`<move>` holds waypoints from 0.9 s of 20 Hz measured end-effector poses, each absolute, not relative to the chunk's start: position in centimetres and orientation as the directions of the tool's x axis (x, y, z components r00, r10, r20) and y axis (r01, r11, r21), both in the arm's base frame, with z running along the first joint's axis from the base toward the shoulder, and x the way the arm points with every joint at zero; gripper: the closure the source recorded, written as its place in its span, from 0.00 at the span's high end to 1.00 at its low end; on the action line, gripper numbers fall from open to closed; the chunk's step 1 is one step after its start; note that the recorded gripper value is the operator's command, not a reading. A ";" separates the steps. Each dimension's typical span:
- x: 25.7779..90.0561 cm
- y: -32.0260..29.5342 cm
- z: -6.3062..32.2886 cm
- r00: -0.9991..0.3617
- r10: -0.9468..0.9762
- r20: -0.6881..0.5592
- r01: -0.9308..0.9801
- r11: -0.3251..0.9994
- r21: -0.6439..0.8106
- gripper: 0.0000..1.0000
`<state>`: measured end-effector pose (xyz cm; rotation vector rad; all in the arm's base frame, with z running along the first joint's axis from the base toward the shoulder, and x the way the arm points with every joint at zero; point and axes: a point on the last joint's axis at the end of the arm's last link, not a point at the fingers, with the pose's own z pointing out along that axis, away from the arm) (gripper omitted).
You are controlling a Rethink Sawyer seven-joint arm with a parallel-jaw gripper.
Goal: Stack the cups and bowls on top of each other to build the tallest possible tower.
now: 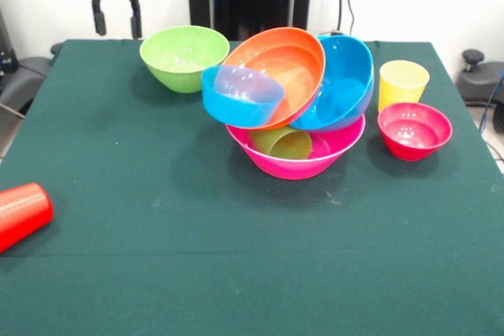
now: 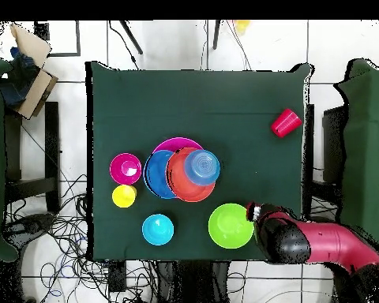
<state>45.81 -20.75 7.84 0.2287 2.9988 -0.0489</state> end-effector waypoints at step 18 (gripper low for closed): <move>45.6 -11.6 3.6 -0.983 -0.168 -0.076 -0.166 0.985 -0.039 1.00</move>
